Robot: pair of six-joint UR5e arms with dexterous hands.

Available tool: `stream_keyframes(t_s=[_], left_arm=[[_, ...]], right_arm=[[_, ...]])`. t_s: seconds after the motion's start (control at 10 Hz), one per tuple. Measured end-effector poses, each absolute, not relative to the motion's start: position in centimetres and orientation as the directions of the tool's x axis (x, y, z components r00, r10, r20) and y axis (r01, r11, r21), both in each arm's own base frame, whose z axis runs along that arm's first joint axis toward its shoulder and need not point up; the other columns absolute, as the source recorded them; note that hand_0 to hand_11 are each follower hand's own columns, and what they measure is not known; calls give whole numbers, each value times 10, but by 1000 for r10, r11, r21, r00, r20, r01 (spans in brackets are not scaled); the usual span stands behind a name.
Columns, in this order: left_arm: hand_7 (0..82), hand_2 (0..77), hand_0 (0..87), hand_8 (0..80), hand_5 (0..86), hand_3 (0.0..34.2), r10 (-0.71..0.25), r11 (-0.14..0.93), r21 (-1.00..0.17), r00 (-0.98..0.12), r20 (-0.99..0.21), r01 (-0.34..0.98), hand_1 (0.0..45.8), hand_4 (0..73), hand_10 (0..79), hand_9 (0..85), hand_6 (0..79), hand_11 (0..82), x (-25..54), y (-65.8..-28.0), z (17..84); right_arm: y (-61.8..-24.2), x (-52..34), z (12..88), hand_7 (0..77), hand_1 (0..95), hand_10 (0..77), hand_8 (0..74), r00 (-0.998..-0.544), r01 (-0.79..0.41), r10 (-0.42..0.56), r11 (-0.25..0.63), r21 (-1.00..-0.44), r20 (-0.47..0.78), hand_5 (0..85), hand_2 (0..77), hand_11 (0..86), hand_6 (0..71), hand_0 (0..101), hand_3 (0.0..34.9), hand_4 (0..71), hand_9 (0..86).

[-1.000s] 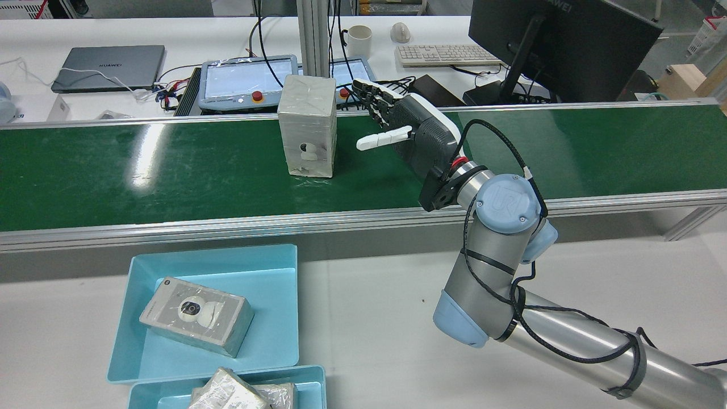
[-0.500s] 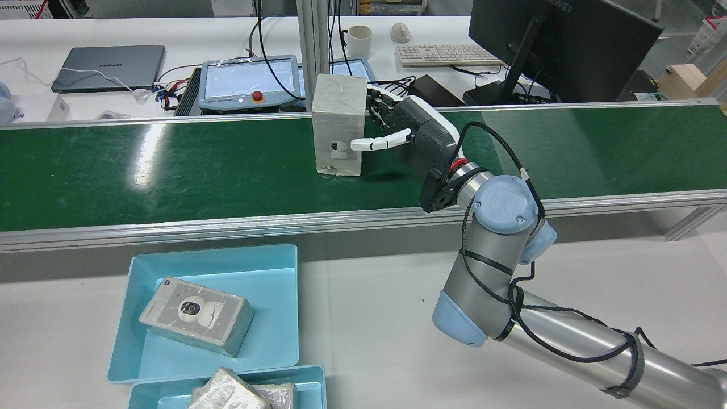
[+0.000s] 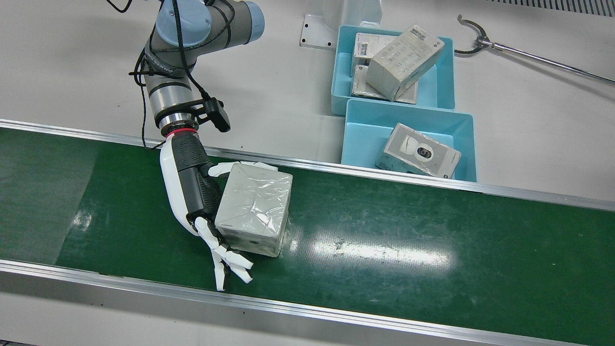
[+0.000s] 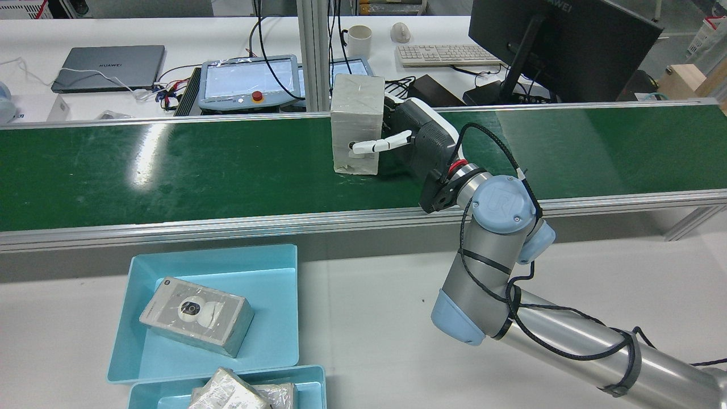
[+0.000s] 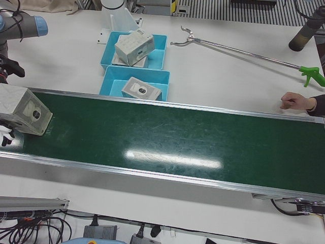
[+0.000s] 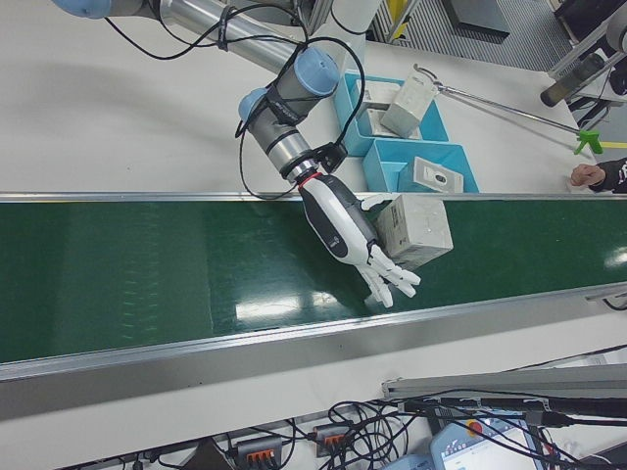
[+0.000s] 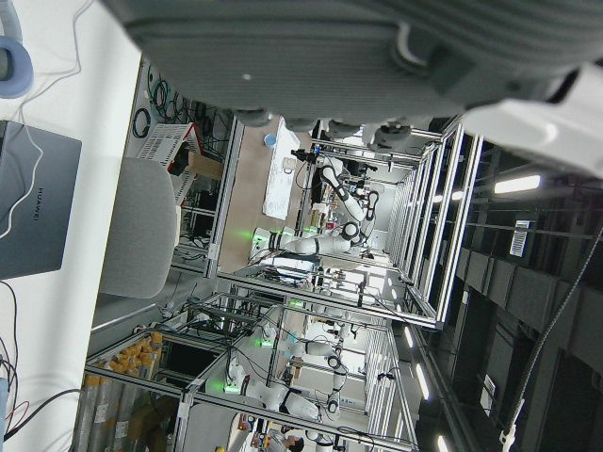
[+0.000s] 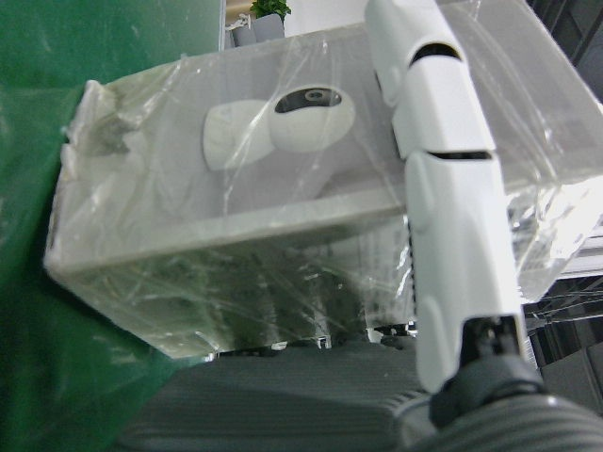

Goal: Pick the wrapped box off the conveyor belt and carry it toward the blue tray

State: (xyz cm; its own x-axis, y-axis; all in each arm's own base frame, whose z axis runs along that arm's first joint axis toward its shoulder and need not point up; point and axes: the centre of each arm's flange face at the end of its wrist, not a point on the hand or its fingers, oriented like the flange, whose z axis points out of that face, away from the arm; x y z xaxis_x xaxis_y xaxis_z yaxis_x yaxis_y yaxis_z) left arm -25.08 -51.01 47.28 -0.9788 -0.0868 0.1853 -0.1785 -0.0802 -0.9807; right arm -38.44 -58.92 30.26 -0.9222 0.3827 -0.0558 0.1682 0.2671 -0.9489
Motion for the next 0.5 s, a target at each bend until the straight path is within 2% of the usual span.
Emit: stream_keyframes(t_s=[0.1, 0.2, 0.3, 0.4, 0.5], left_arm=[[5, 11, 0, 5, 11, 0, -87, -80, -981, -979, 185, -179, 0, 0, 5, 5, 5, 5, -251, -510, 473], [5, 11, 0, 5, 11, 0, -87, -80, -981, -979, 185, -179, 0, 0, 5, 5, 5, 5, -251, -510, 473], [5, 11, 0, 5, 11, 0, -87, -80, -981, -979, 185, -179, 0, 0, 5, 5, 5, 5, -251, -510, 473], [5, 11, 0, 5, 11, 0, -87, -80, -981, -979, 185, -179, 0, 0, 5, 5, 5, 5, -251, -510, 473], [5, 5, 0, 5, 11, 0, -87, -80, -981, -979, 185, -179, 0, 0, 5, 5, 5, 5, -251, -510, 473]], right_arm=[[-590, -382, 302, 87, 229, 0, 16, -925, 163, 377, 263, -951, -54, 213, 202, 11, 60, 517, 0, 109, 11], [-592, -379, 299, 153, 213, 65, 109, -927, 153, 372, 256, -954, -49, 289, 218, 11, 120, 532, 0, 175, 11], [-593, -377, 291, 245, 87, 147, 213, -928, 143, 370, 248, -958, -43, 360, 191, 33, 202, 506, 0, 240, 16], [-593, -377, 283, 327, 27, 251, 305, -927, 138, 372, 244, -960, -38, 431, 71, 142, 278, 463, 0, 256, 87], [-592, -376, 271, 327, 27, 251, 305, -926, 142, 375, 248, -958, -40, 431, 71, 142, 278, 463, 0, 256, 87]])
